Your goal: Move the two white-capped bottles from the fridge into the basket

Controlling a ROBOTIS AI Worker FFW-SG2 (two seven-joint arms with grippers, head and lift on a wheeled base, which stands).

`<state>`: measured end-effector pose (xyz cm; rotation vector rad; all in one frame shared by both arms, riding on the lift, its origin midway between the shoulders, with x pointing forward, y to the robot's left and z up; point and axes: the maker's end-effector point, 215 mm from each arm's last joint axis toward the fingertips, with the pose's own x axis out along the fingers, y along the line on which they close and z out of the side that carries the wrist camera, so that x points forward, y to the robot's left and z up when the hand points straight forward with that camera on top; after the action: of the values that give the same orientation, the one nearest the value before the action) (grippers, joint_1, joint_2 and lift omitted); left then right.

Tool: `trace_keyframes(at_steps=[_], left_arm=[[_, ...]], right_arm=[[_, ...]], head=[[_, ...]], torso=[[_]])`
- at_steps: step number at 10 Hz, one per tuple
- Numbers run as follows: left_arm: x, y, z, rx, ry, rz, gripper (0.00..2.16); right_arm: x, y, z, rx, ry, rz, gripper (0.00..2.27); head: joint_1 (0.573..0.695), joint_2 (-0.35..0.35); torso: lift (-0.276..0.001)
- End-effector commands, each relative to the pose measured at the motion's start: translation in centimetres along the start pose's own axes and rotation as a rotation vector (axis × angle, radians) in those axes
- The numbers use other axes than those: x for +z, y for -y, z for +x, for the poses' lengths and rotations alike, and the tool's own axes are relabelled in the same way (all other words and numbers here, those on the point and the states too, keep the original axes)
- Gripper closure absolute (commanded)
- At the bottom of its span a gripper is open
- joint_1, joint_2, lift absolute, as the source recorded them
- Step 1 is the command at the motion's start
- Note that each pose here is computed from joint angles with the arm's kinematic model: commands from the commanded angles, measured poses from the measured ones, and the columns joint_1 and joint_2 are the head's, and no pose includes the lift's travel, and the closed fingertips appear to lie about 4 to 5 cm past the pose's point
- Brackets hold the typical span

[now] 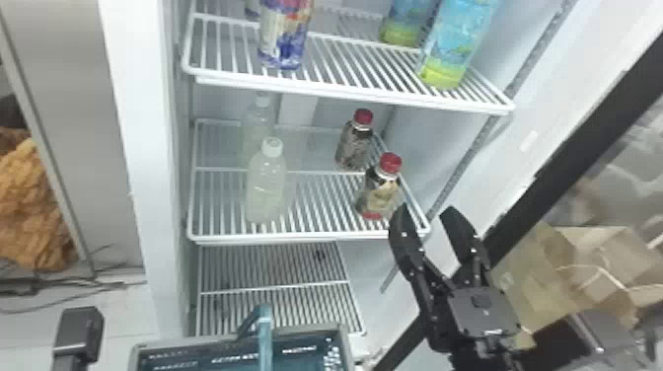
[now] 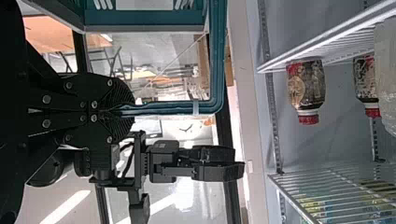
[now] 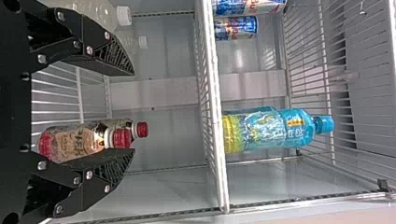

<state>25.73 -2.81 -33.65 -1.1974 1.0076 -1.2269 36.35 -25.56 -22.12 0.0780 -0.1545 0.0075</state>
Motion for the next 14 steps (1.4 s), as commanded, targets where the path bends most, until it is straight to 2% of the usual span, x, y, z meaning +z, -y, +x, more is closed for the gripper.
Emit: trace_keyframes(at_steps=[1,8,14], left_arm=[[0.0,0.0,0.0,-0.001,0.000,0.000,1.15],[0.0,0.0,0.0,0.001,0.000,0.000,1.15],[0.1,-0.2,-0.1,0.008,0.001,0.001,1.15]], right_arm=[[0.0,0.0,0.0,-0.001,0.000,0.000,0.51],[-0.3,-0.5,0.0,0.013,-0.007,0.010,0.51],[-1.7,-3.1,0.7,0.080,-0.021,0.087,0.51]], head=[[0.695,-0.350],[0.695,-0.350],[0.695,-0.350]], torso=[[-0.260],[-0.260],[-0.260]])
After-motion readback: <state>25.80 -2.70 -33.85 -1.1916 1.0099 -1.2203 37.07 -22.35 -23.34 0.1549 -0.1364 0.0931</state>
